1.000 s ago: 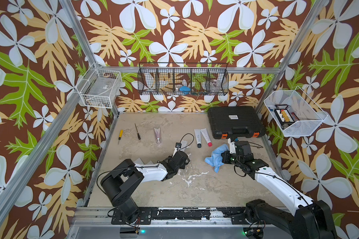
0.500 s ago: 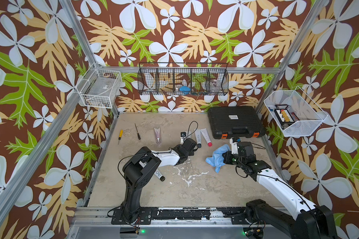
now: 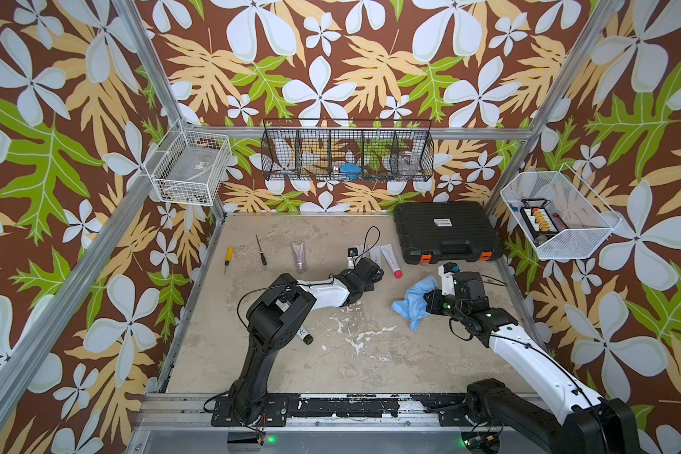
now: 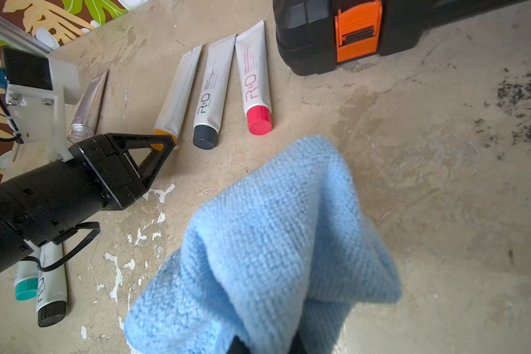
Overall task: Wipe the surface of the toothpaste tube
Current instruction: Place the toothpaste at the center of the board.
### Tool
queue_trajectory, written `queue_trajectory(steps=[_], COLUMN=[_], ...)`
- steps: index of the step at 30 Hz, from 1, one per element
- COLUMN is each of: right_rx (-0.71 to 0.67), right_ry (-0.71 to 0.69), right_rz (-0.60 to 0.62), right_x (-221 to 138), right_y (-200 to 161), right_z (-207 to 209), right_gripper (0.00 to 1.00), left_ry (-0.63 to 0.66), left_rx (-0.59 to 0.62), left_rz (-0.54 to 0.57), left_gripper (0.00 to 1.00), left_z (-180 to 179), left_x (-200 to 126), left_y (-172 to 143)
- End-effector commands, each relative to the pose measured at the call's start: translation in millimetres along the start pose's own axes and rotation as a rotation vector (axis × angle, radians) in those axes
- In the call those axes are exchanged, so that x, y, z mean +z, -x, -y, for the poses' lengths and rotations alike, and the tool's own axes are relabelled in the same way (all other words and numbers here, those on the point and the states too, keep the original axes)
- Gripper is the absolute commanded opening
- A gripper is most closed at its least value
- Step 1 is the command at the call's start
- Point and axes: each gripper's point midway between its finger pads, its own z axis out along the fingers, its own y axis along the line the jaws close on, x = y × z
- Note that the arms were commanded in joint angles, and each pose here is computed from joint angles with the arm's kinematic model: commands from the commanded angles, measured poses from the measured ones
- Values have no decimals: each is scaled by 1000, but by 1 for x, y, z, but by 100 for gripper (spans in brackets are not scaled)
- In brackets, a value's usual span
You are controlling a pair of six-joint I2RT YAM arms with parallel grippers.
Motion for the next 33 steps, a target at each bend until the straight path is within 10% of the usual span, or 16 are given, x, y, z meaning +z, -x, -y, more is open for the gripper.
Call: queue_trajectory(steps=[1, 17, 33], right_rx=[-10, -3, 10], right_ry=[1, 3, 38], right_rz=[6, -4, -25], right_x=[0, 3, 8], right_y=[2, 0, -9], right_z=[0, 0, -3], right_gripper=[0, 0, 0], left_ry=[-3, -20, 167], left_rx=[0, 15, -63], left_rz=[-13, 76, 229], left_gripper=[28, 59, 61], left_z=[1, 10, -116], left_x=[1, -51, -101], left_y=[0, 58, 130])
